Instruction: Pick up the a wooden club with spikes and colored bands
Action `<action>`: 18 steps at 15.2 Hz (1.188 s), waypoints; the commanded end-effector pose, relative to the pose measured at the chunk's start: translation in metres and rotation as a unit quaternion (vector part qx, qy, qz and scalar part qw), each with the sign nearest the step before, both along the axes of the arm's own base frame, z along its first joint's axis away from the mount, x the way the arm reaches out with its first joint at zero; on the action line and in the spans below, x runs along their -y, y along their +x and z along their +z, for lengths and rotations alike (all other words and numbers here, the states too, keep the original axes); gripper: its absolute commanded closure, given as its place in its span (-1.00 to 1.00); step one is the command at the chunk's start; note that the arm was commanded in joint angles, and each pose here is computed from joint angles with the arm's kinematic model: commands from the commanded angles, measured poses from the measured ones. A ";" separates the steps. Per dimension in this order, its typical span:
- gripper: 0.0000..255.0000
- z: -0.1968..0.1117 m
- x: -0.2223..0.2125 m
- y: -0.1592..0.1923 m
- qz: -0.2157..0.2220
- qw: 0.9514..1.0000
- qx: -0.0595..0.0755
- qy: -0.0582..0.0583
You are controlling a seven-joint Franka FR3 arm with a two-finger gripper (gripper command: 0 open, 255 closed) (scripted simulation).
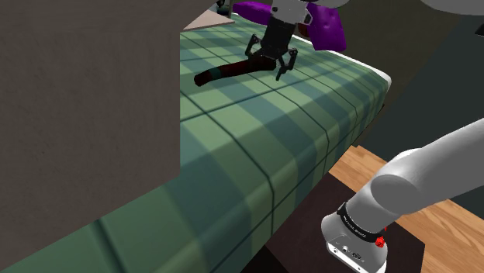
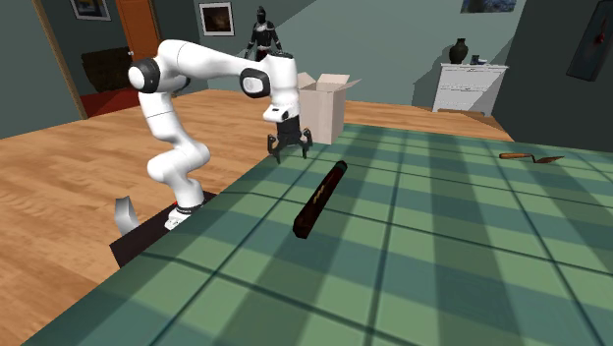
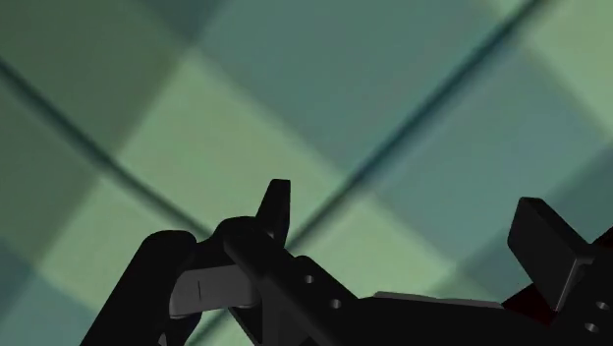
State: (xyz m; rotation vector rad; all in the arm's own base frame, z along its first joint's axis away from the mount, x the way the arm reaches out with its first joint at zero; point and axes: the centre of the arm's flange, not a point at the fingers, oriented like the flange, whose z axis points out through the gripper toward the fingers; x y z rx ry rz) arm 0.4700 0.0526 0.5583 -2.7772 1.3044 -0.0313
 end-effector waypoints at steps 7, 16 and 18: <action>-1.00 -0.010 0.018 0.092 -0.197 0.980 0.023 -0.018; -1.00 -0.033 0.045 0.140 -0.306 0.951 0.035 -0.028; -1.00 -0.043 0.045 0.140 -0.306 0.951 0.035 -0.028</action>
